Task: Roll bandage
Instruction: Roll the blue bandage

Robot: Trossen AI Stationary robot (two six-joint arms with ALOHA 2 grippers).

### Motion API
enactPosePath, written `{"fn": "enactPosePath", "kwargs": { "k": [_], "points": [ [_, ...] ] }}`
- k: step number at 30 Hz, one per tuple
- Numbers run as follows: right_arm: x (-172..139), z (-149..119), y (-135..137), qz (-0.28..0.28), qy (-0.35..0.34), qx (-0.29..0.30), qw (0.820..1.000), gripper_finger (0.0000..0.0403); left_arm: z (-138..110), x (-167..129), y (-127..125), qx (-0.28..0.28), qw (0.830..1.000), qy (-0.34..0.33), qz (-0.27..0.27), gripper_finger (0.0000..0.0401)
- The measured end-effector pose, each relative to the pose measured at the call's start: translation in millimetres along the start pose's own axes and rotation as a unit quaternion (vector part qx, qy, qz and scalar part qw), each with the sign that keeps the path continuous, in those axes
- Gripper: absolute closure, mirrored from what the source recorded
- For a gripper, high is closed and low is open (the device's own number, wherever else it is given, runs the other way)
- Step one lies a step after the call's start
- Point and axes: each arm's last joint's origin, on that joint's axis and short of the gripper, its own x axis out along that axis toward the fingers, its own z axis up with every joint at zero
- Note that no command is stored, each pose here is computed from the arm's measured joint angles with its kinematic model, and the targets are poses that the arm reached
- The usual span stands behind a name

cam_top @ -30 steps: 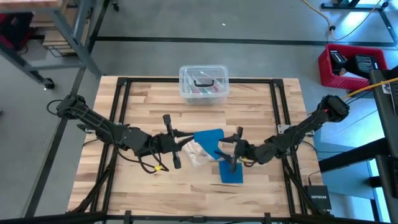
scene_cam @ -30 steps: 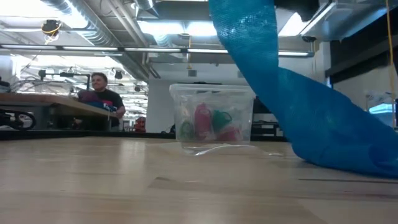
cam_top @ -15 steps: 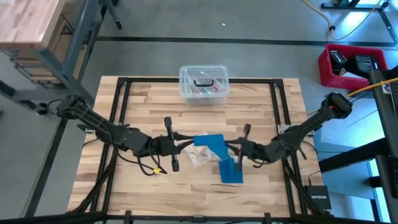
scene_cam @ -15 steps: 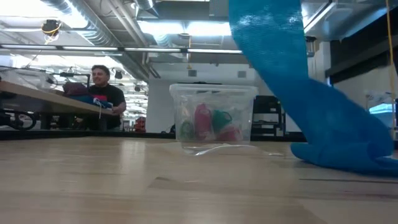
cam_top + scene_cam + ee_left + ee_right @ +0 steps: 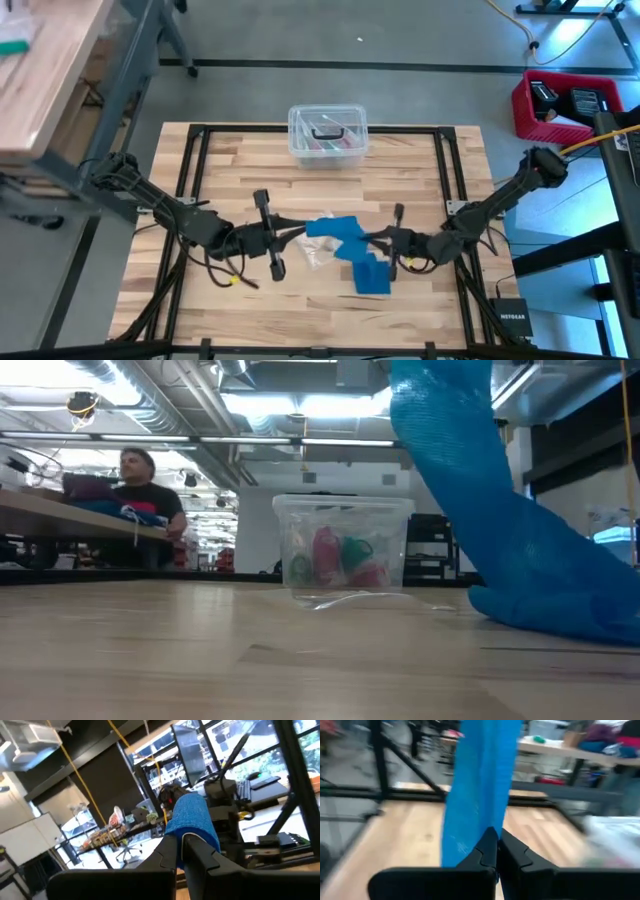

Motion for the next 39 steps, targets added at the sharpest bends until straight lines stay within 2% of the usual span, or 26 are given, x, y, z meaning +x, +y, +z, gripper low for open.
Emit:
{"fn": "enactPosePath", "kwargs": {
  "k": [4,9,13,17,21,25,28,34,39],
  "points": [
    [21.6,-5.2,-0.2,0.039,-0.012,0.030,0.999,0.0355,-5.1,7.1,3.7,-0.013,1.000,-0.001,-0.006,0.0394],
    [32.3,-9.9,-3.7,0.065,0.007,0.045,0.997,0.0248,-10.1,9.4,3.8,-0.005,1.000,0.013,-0.014,0.0396],
    [11.4,11.3,-5.8,0.086,0.081,-0.003,0.993,0.0165,-10.7,9.4,3.7,0.011,1.000,0.017,-0.013,0.0396],
    [-12.9,34.0,-15.1,0.052,0.159,0.014,0.986,0.0115,-12.3,11.4,6.2,0.020,1.000,0.022,-0.003,0.0392],
    [-22.0,44.7,-18.1,0.015,0.174,0.012,0.985,0.0097,-15.7,15.0,10.2,0.011,0.999,0.031,0.008,0.0395],
    [-21.7,44.8,-19.0,-0.018,0.163,-0.011,0.986,0.0096,-16.8,15.9,11.1,0.006,0.999,0.034,0.010,0.0395],
    [-18.2,47.5,-17.7,-0.040,0.139,-0.002,0.990,0.0095,-16.6,15.8,11.0,0.006,0.999,0.034,0.010,0.0392],
    [3.5,44.4,6.5,0.029,0.101,-0.020,0.994,0.0095,-19.1,19.0,15.2,0.002,0.999,0.040,0.023,0.0394],
    [33.3,28.9,33.3,0.034,0.069,-0.113,0.991,0.0095,-21.9,22.6,19.7,-0.010,0.998,0.044,0.033,0.0391]
  ]
}}
